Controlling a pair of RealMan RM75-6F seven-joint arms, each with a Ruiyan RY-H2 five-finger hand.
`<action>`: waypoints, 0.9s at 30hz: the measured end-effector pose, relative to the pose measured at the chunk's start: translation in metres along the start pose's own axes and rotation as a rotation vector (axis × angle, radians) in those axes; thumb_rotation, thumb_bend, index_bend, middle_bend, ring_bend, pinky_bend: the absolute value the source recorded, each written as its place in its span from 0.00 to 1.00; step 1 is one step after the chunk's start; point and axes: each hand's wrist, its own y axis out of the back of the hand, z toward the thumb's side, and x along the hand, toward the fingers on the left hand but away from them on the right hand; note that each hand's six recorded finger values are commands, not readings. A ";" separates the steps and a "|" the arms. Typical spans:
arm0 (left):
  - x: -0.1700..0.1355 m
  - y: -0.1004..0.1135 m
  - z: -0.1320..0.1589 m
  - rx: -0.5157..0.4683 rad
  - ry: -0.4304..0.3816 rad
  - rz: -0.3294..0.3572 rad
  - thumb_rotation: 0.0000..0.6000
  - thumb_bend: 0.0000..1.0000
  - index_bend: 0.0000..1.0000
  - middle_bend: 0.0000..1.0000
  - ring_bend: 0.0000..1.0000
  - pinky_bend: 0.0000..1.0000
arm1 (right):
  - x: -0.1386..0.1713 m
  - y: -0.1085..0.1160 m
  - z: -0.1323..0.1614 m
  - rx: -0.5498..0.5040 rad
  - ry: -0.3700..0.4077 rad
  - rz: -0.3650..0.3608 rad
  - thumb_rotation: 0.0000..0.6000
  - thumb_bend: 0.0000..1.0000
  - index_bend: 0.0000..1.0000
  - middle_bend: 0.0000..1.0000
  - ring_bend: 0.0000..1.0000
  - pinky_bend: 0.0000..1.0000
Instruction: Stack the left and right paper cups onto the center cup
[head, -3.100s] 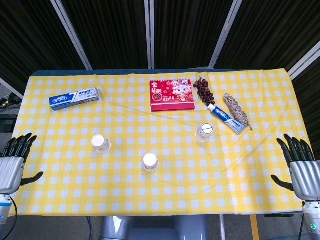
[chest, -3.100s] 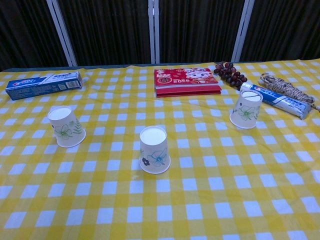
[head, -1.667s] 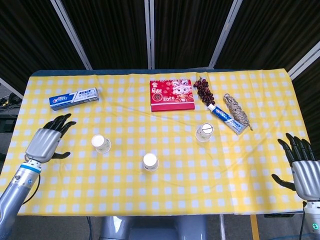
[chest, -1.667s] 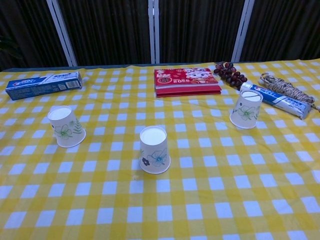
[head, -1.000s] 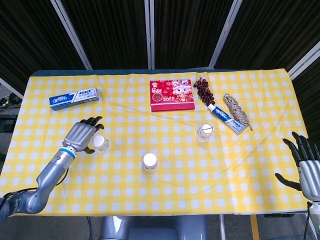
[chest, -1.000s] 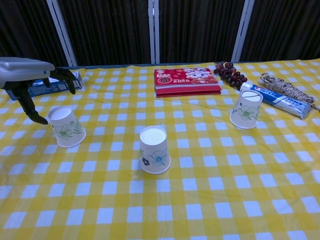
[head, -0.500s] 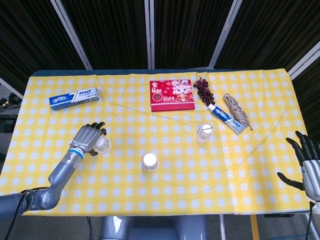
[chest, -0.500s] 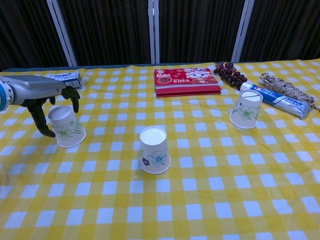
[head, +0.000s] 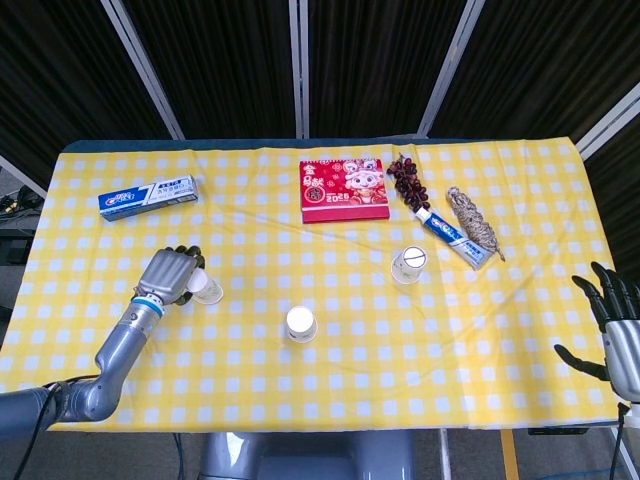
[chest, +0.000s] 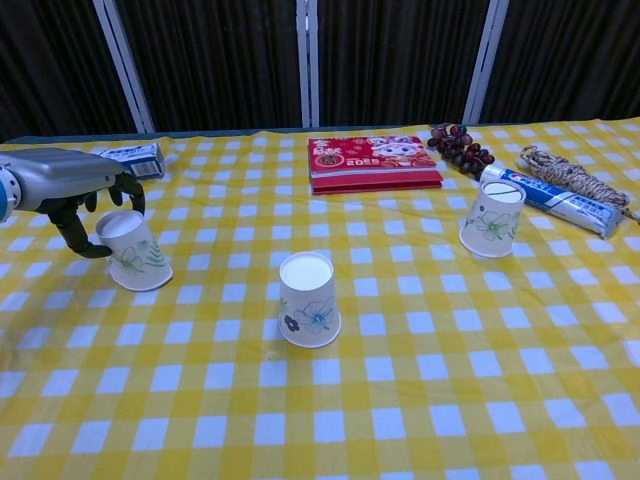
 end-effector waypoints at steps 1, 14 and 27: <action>0.000 0.001 0.001 -0.003 -0.003 0.006 1.00 0.36 0.43 0.19 0.22 0.32 | 0.000 0.000 0.000 0.000 0.001 0.001 1.00 0.00 0.17 0.00 0.00 0.00; -0.033 0.067 0.042 -0.138 -0.147 0.181 1.00 0.34 0.38 0.16 0.22 0.32 | 0.001 0.002 0.001 -0.002 0.001 -0.008 1.00 0.00 0.17 0.00 0.00 0.00; -0.062 0.123 0.117 -0.174 -0.351 0.257 1.00 0.34 0.39 0.16 0.22 0.32 | 0.001 0.011 -0.003 -0.035 -0.009 -0.031 1.00 0.00 0.17 0.00 0.00 0.00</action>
